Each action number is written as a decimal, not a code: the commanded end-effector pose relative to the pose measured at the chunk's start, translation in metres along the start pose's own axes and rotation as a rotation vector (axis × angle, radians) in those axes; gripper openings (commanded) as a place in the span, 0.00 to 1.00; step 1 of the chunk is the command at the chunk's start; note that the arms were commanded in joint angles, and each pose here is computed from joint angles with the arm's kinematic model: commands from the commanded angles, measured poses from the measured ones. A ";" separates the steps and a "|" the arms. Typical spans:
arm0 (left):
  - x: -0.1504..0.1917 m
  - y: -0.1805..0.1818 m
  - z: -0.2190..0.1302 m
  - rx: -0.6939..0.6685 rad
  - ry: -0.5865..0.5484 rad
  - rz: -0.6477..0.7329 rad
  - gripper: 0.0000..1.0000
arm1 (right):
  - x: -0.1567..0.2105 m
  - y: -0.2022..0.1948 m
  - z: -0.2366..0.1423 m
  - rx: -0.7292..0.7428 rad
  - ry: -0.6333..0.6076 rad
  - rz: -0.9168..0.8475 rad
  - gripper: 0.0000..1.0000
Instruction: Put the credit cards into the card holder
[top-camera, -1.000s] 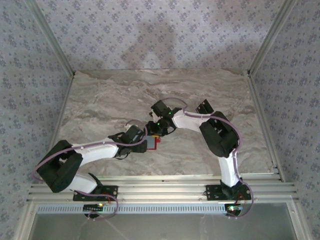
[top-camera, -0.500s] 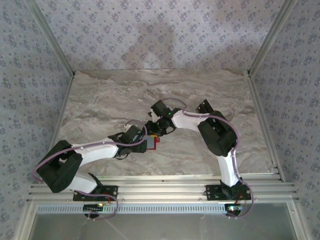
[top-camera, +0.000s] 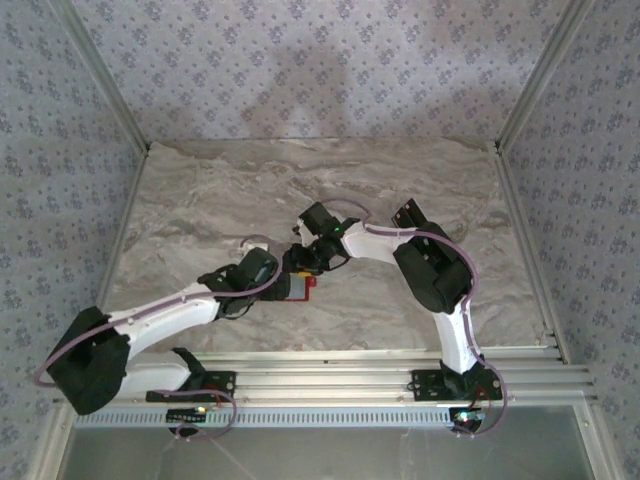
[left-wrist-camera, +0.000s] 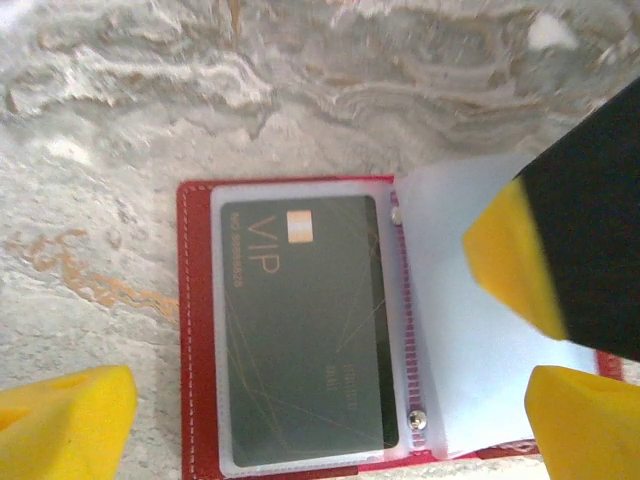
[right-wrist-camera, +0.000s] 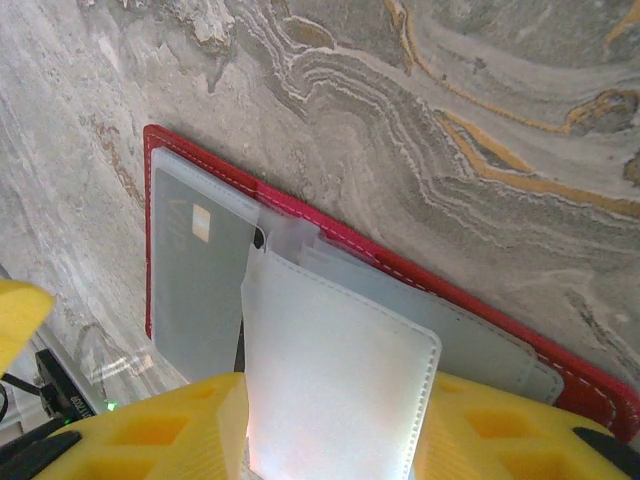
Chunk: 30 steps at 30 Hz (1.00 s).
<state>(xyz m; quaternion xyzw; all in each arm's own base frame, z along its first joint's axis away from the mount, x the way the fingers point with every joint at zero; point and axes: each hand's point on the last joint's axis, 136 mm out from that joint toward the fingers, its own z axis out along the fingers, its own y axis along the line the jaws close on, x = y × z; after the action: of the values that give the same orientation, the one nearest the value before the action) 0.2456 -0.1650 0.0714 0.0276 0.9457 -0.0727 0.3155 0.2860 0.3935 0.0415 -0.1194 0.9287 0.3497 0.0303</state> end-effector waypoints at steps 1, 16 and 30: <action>-0.010 0.007 -0.013 -0.016 -0.037 -0.039 1.00 | 0.003 0.008 0.003 -0.020 0.021 0.009 0.46; -0.030 0.022 -0.041 -0.005 -0.119 -0.116 1.00 | -0.004 0.059 0.017 -0.030 0.057 -0.074 0.47; -0.027 0.024 -0.037 -0.006 -0.107 -0.134 1.00 | -0.008 0.065 0.036 -0.041 0.100 -0.081 0.48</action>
<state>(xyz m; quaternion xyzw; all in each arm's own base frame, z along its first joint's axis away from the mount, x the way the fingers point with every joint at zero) 0.2459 -0.1321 0.1121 -0.0340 0.9279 -0.0810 0.3623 0.2849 0.4576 0.0487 -0.1582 0.9243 0.3474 0.0079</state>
